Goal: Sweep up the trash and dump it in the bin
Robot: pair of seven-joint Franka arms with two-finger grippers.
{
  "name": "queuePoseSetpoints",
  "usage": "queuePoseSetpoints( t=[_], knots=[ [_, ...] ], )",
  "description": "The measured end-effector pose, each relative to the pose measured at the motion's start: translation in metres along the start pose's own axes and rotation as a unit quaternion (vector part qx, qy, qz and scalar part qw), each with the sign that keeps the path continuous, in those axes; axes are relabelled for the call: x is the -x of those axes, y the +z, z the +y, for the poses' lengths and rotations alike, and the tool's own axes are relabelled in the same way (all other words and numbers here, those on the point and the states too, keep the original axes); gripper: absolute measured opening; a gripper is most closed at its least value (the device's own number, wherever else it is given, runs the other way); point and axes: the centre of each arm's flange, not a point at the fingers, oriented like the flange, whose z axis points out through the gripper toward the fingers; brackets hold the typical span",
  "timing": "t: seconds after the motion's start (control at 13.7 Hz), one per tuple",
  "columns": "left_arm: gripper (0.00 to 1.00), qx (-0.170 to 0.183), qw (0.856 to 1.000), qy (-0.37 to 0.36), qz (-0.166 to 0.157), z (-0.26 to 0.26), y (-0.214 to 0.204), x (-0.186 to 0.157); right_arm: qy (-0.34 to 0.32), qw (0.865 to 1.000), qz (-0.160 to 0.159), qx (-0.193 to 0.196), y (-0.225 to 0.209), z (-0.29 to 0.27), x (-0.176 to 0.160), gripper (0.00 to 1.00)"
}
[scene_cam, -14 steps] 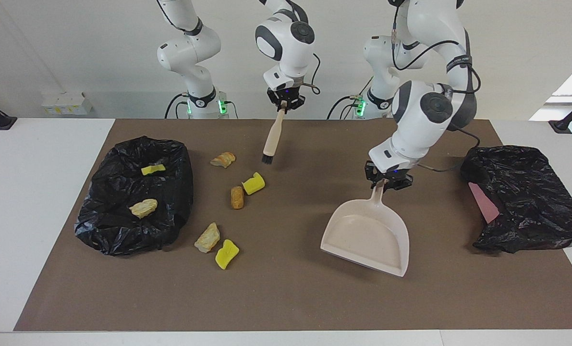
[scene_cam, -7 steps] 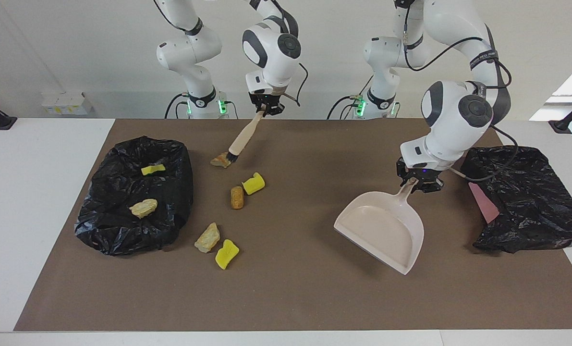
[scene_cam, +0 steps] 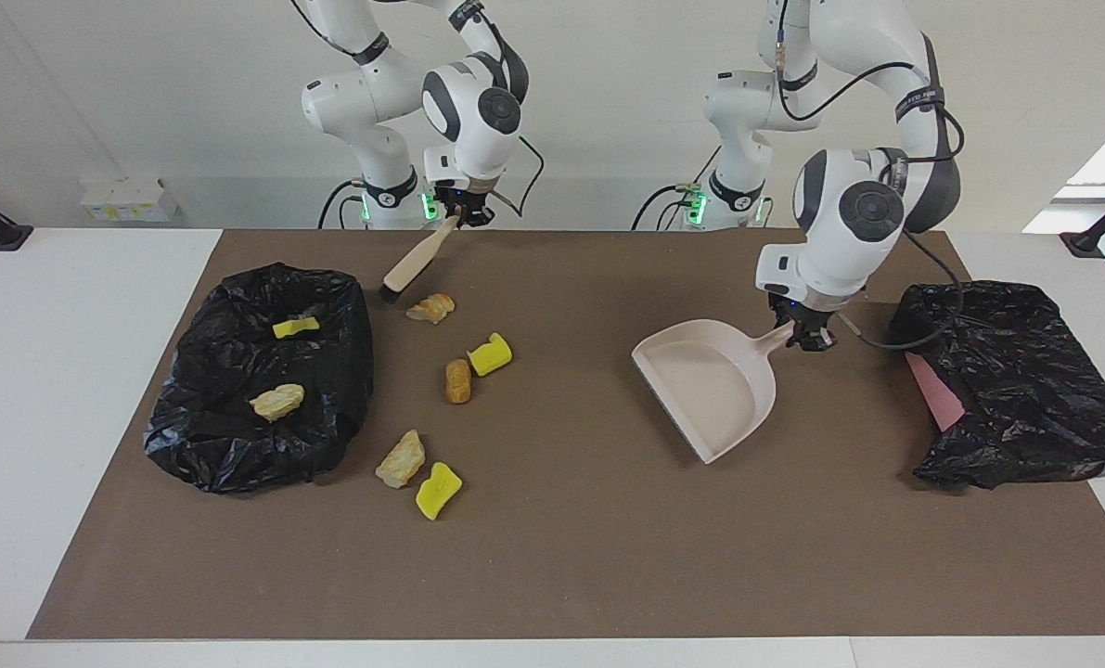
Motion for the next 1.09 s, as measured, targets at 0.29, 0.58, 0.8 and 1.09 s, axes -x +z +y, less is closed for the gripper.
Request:
queuePoseSetpoints(
  t=[0.29,0.58,0.8,1.09],
  knots=[
    [0.32,-0.019,0.998,0.05,-0.012,0.028,0.002,-0.039,-0.027,0.997,0.004,-0.068,0.0,-0.015,-0.034,0.26],
    [0.32,-0.032,0.996,0.083,-0.027,0.047,0.002,-0.062,-0.053,0.992,-0.004,-0.11,-0.031,-0.055,-0.083,0.26],
    [0.32,-0.026,0.996,0.073,-0.032,0.05,0.012,-0.064,-0.083,0.988,-0.014,-0.129,-0.043,-0.071,-0.131,0.26],
    [0.32,-0.02,0.997,0.061,-0.038,0.054,0.019,-0.065,-0.116,0.983,-0.017,-0.143,-0.047,-0.069,-0.173,0.26]
  ],
)
